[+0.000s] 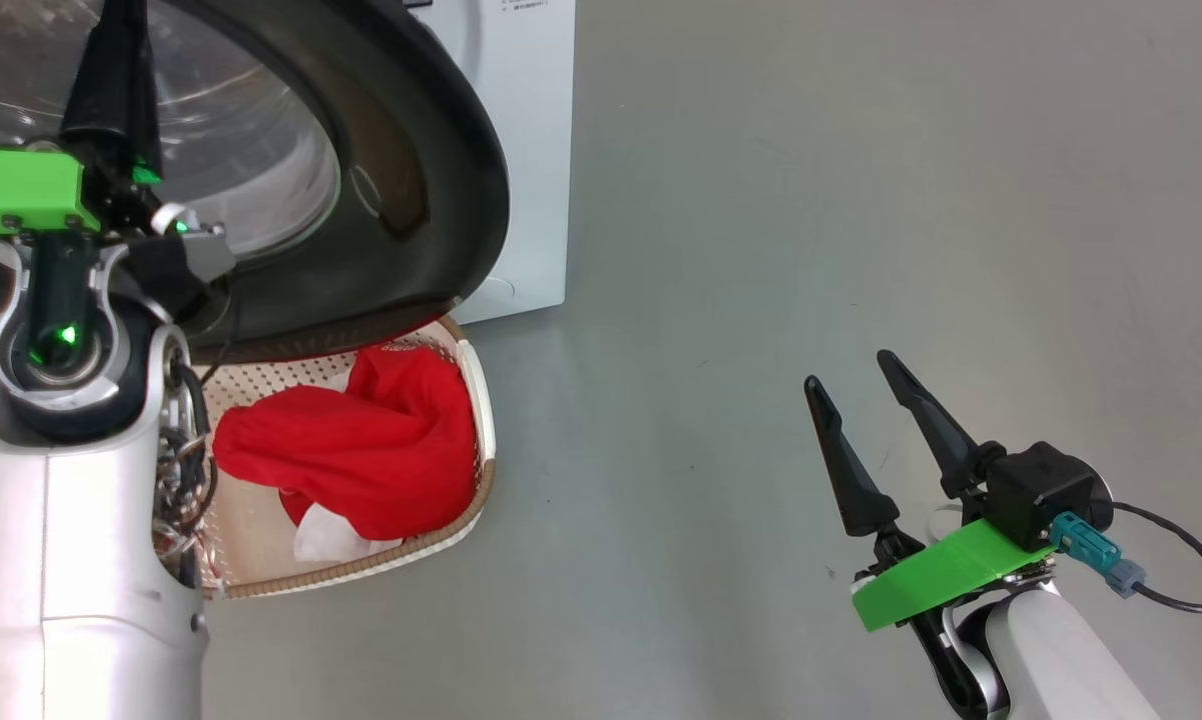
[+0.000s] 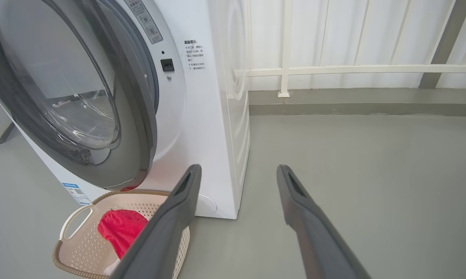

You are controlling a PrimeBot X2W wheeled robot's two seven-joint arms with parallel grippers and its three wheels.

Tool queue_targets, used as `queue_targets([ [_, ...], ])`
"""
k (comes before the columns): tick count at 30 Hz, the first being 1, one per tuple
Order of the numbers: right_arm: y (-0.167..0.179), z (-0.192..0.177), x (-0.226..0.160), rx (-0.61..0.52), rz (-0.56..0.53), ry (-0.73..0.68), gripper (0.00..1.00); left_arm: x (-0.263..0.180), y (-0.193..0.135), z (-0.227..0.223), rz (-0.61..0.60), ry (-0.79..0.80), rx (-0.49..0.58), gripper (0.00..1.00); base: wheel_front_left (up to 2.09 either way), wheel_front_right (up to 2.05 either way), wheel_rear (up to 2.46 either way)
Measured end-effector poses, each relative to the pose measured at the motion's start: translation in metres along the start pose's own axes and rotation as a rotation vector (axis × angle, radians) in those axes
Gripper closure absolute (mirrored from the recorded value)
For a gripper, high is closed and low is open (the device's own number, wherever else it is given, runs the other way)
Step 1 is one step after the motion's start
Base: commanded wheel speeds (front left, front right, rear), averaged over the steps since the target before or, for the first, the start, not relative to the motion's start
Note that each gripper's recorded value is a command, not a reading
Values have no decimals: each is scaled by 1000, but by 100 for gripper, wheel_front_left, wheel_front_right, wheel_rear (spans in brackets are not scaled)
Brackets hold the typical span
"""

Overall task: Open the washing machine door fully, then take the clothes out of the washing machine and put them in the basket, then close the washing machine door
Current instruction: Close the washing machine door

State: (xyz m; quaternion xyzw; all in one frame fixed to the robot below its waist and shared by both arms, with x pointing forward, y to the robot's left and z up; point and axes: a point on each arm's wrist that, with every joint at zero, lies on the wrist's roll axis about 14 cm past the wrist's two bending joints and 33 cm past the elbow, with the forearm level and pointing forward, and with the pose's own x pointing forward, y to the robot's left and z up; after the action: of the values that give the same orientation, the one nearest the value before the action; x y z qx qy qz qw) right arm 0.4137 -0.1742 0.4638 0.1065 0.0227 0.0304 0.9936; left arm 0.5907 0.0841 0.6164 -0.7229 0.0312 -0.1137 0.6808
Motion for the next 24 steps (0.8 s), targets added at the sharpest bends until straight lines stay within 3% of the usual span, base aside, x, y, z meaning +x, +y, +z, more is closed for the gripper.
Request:
queue_targets([
  [6,1,2,-1,1,1,-5,0,-2,1,-3,-5,24,-3,100,0,0,0],
  [7,1,2,-1,1,1,-6,0,-3,-1,-4,-10,31,-7,81,0,0,0],
  [8,1,4,-1,1,2,-9,0,-5,-5,-4,-23,33,-8,81,0,0,0],
  [9,2,5,-2,1,3,-13,0,-6,-8,-4,-33,32,-6,49,0,0,0],
  [10,3,7,-2,1,6,-18,0,-9,-11,-3,-45,31,-4,0,0,0,0],
  [18,12,22,-10,9,30,-58,0,-53,-5,12,-47,8,117,0,0,0,0],
  [24,19,29,-22,13,43,-78,0,-93,-2,32,-29,-68,325,0,0,0,0],
])
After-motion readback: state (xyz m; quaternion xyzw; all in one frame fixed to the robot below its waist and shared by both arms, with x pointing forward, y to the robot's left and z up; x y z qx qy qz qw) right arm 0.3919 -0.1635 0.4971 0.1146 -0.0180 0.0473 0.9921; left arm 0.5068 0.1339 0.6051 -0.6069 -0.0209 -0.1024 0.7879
